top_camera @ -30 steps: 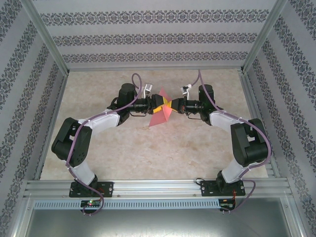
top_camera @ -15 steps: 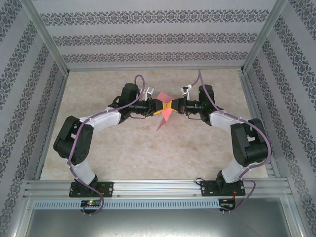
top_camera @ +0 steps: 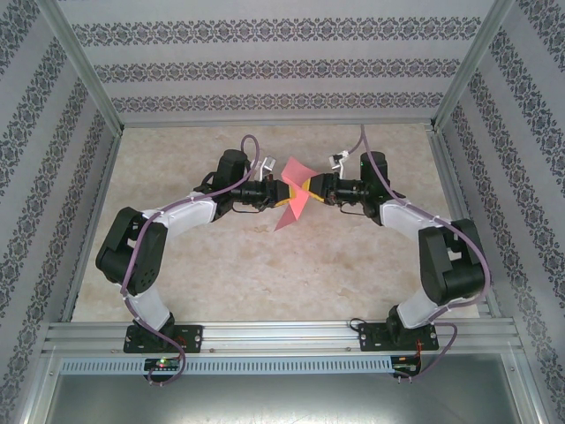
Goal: Fold a paper plane with a square sheet of paper (pick it up from the middle)
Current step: Pick up the triangle from the center of the table.
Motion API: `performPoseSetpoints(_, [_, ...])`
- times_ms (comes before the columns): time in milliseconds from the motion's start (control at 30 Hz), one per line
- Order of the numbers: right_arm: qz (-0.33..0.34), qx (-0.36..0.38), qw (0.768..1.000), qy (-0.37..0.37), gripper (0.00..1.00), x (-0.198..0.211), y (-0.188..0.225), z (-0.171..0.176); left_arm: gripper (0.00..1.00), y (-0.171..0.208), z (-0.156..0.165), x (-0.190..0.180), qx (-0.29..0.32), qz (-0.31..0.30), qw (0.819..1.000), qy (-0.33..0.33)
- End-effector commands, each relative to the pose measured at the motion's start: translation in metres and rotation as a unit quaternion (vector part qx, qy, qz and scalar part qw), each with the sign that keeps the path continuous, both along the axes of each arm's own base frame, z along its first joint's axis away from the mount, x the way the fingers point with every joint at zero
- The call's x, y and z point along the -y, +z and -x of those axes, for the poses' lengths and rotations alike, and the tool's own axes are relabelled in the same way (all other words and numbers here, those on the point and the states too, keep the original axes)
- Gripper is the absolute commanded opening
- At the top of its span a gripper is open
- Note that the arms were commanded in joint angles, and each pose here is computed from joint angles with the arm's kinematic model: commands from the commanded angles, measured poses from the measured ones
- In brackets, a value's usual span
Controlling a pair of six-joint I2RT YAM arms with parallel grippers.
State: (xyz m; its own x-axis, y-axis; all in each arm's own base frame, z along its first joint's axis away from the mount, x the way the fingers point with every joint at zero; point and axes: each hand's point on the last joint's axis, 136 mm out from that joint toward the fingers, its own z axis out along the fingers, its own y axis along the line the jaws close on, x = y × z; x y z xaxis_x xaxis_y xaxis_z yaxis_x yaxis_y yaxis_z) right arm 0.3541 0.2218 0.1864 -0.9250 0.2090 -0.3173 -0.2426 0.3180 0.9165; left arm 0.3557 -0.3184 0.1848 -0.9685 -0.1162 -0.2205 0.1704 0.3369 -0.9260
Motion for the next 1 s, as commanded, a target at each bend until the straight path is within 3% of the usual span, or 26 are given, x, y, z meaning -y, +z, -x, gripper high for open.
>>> performPoseSetpoints(0, [0.031,0.016,0.998,-0.044,0.4,0.021,0.001,0.001,0.11,0.013,-0.005,0.008,0.019,0.016,1.0,-0.002])
performPoseSetpoints(233, [0.034,-0.031,0.996,-0.073,0.5,0.03,-0.009,0.021,0.11,0.025,-0.011,0.011,0.029,0.035,0.999,0.005])
performPoseSetpoints(533, [-0.005,-0.045,0.997,-0.064,0.61,0.003,0.003,0.035,0.11,0.032,-0.012,0.015,0.032,0.052,0.998,-0.001])
performPoseSetpoints(967, [-0.044,-0.076,0.995,-0.039,0.53,-0.022,0.001,0.034,0.12,0.033,-0.011,0.02,0.029,0.053,0.998,-0.005])
